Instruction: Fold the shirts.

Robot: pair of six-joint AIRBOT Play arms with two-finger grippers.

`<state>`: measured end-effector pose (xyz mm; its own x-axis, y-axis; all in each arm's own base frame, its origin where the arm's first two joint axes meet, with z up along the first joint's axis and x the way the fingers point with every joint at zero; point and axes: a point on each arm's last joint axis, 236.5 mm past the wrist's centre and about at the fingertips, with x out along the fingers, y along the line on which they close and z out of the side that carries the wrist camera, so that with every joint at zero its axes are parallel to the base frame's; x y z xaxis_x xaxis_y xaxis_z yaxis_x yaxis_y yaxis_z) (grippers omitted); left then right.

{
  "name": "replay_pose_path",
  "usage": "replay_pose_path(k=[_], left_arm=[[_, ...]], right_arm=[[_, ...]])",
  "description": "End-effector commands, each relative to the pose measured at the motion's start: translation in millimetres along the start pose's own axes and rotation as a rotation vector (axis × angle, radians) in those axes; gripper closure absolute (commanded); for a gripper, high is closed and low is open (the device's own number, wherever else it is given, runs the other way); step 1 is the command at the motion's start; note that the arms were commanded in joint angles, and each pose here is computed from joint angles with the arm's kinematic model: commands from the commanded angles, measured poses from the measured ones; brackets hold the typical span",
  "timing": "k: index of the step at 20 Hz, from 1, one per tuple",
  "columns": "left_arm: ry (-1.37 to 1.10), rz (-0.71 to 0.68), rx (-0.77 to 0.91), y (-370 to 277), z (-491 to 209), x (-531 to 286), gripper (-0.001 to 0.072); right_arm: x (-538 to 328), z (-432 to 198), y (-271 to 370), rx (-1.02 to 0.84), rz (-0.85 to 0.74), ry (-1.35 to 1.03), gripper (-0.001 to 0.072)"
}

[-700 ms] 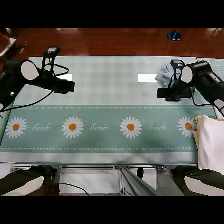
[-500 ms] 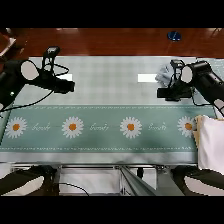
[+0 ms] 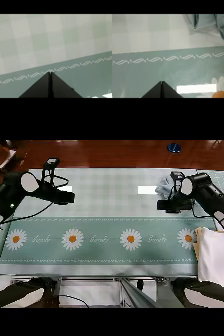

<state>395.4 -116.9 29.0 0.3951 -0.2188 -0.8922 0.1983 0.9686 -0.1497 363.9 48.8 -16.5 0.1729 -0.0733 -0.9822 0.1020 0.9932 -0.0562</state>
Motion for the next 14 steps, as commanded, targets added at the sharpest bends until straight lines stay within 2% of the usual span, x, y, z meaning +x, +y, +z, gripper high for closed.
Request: replay_pose_path(k=[1,5,6,7,8,9,11,14], left_arm=[[-0.100,0.000,-0.001,0,24,-1,0.0684],[-0.183,0.001,0.000,1,43,-4,0.0684],[-0.212,0.002,0.000,1,50,-5,0.0681],[-0.246,0.005,-0.001,2,58,-7,0.0577],[-0.287,0.006,-0.003,3,67,-9,0.0192],[-0.328,0.010,-0.002,5,77,-11,0.0004],[-0.374,0.013,-0.003,6,87,-12,0.0006],[-0.400,0.013,-0.004,7,93,-13,0.0006]], right_arm=[[-1,20,7,-0.001,0.027,-0.085,0.0691],[-6,56,6,-0.028,0.021,-0.239,0.0690],[-11,71,-2,-0.059,-0.020,-0.306,0.0662],[-19,92,-16,-0.101,-0.090,-0.396,0.0320],[-31,114,-30,-0.155,-0.173,-0.492,0.0086],[-46,136,-46,-0.175,-0.254,-0.591,0.0085],[-65,166,-92,-0.023,-0.324,-0.712,0.0087],[-38,183,-170,0.239,-0.313,-0.648,0.0094]])
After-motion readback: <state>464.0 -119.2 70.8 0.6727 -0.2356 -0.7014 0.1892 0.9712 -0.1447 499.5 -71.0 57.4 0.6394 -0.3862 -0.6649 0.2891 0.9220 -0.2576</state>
